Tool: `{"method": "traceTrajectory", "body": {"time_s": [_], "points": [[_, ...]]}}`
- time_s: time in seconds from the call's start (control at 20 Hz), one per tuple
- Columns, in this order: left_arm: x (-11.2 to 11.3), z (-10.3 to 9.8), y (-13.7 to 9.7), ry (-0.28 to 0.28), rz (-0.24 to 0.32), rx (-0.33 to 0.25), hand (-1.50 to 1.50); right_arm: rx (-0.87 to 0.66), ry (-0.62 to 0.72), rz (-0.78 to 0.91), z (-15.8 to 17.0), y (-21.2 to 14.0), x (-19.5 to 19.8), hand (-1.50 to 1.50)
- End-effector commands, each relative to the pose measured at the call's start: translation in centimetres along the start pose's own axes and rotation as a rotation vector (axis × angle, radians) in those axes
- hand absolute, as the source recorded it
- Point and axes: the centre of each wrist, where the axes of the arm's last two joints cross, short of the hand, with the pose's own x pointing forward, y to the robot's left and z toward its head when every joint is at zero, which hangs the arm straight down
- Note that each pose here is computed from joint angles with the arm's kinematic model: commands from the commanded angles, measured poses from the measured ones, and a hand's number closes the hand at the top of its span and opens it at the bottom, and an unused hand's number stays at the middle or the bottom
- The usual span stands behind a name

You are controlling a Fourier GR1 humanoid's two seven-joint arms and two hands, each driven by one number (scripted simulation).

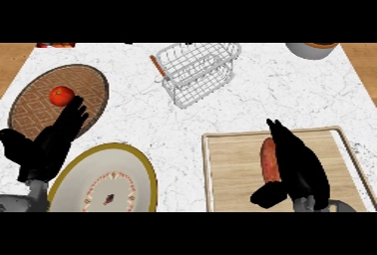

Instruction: Pick the sweet potato from the tray and place it in the tiered basket

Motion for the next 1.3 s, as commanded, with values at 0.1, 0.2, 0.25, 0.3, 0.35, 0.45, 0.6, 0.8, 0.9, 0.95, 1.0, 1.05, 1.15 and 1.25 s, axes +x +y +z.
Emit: {"method": "traceTrajectory", "body": {"time_s": [0.1, 0.2, 0.25, 0.3, 0.35, 0.45, 0.6, 0.8, 0.9, 0.95, 1.0, 1.05, 1.15, 1.25], "points": [[0.6, 0.5, 0.1, 0.012, 0.004, 0.008, 0.00, -0.032, 0.125, 0.046, -2.4, 1.6, -1.3, -1.50], [-0.4, 1.7, 0.0, 0.011, 0.004, -0.014, 0.00, -0.050, 0.155, 0.055, -2.4, 2.4, -1.6, -1.50], [1.5, -1.3, 0.5, 0.002, 0.014, -0.003, 0.00, -0.070, 0.139, 0.051, -2.0, 2.9, 0.1, -1.50], [-0.4, 0.1, 1.3, 0.013, 0.004, -0.001, 0.00, -0.077, 0.141, 0.076, -0.9, 2.0, -3.0, -1.50], [-1.0, -1.1, 0.1, 0.014, 0.012, -0.010, 0.00, -0.099, 0.118, 0.051, -1.5, 3.9, -1.4, -1.50], [-0.7, -1.0, 0.5, 0.005, -0.004, 0.001, 0.00, -0.095, 0.138, 0.087, -2.7, 3.0, -3.4, -1.50], [-0.9, -1.7, -0.6, 0.014, 0.014, 0.000, 0.00, -0.105, 0.139, 0.085, -2.2, 2.7, -3.3, -1.50], [-0.9, 0.2, -0.8, -0.002, 0.011, -0.005, 0.00, 0.049, 0.173, 0.120, -3.2, 5.4, -4.1, 1.50], [-0.8, 0.2, -0.8, -0.003, 0.009, -0.007, 0.00, 0.110, 0.158, 0.073, -2.5, 6.2, -2.5, 1.50], [-1.0, -1.1, -0.4, 0.008, 0.010, -0.005, 0.00, 0.110, 0.135, 0.073, -3.8, 3.3, -3.0, 1.50], [1.1, 0.9, -1.6, -0.006, 0.007, 0.001, 0.00, 0.094, 0.148, 0.139, -4.1, 2.8, -2.8, 1.50], [0.8, -0.3, 0.1, 0.012, 0.008, 0.005, 0.00, 0.094, 0.132, 0.182, -3.4, 5.6, -3.1, 1.50], [-1.5, 0.5, -0.4, 0.008, 0.005, -0.003, 0.00, 0.084, 0.098, 0.203, -2.7, 6.3, -3.7, 1.50], [-0.6, -0.1, 0.8, 0.000, 0.003, -0.007, 0.00, 0.062, 0.094, 0.236, -3.6, 5.3, -3.8, 1.50]]}}
